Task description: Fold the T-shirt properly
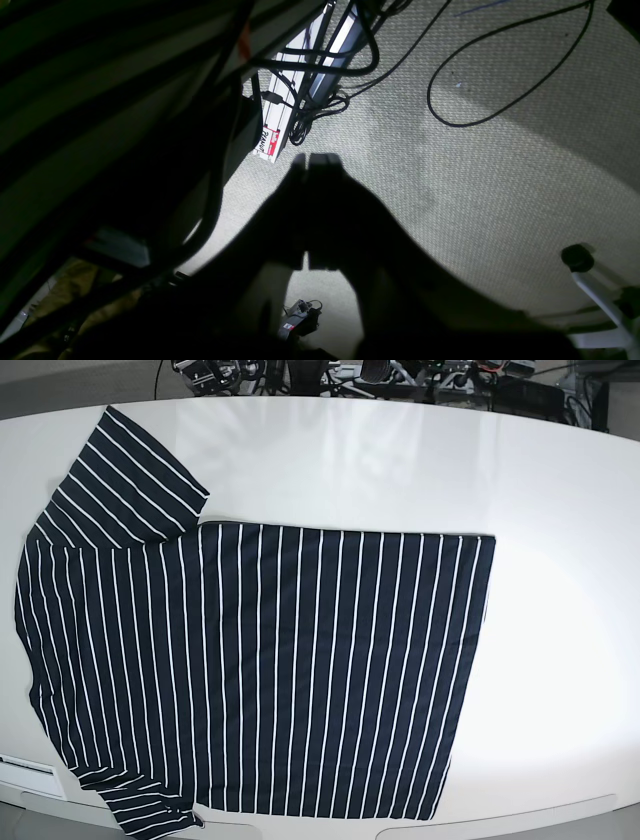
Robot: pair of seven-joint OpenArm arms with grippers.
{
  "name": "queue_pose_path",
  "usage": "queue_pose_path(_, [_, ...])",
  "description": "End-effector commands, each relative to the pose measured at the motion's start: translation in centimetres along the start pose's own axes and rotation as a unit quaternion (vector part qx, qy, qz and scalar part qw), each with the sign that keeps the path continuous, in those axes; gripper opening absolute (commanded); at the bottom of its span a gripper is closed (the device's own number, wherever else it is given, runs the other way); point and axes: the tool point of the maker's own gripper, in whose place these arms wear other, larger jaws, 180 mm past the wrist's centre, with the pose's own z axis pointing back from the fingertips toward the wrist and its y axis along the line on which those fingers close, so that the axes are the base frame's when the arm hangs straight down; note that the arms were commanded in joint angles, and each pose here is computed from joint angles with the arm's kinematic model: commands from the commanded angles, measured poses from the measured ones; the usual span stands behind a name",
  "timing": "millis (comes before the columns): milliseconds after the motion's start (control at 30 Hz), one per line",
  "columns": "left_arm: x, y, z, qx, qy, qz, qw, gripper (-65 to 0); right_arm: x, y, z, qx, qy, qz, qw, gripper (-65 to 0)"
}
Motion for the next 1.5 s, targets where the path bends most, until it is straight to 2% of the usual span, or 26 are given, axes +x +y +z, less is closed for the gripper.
queue_pose_path(0, [-0.2, 0.2, 0.1, 0.002, -0.001, -0.002, 1.0, -65.0, 0.2, 0.1, 0.1, 0.004, -0.003, 0.001, 1.0, -65.0])
queue_pose_path(567, [0.4, -0.4, 0.3, -0.013, -0.013, -0.009, 1.0, -65.0, 0.2, 0.3, 0.1, 0.007, -0.003, 0.003, 1.0, -65.0])
queue_pose_path(700, [-0.5, 0.0, 1.1, -0.024, -0.018, -0.021, 0.999, -65.0, -1.9, 1.1, 0.3, 0.036, 0.008, 0.018, 0.9992, -65.0])
queue_pose_path(867, [-2.8, 2.3, 3.1, -0.015, -0.024, -0.039, 0.999, -65.0, -5.9, 1.0, 1.2, 0.035, 0.008, 0.028, 0.999, -65.0])
queue_pose_path(1033, [-5.3, 3.5, 5.8, -0.016, -0.026, -0.086, 0.996, -65.0, -8.9, 1.3, 3.6, 0.038, -0.015, 0.053, 0.9977, -65.0])
queue_pose_path(1200, [-6.9, 3.4, 9.3, -0.023, -0.023, -0.124, 0.992, -65.0, -10.8, 1.3, 7.3, 0.011, -0.044, 0.072, 0.9964, -65.0])
queue_pose_path(1333, [-7.0, 3.6, 12.7, -0.014, -0.026, -0.164, 0.986, -65.0, -12.2, 2.2, 10.7, -0.015, -0.039, 0.124, 0.9914, -65.0])
queue_pose_path(1467, [-6.9, 2.7, 16.5, -0.027, -0.044, -0.21, 0.976, -65.0, -12.9, 3.6, 14.3, -0.027, -0.063, 0.155, 0.9856, -65.0])
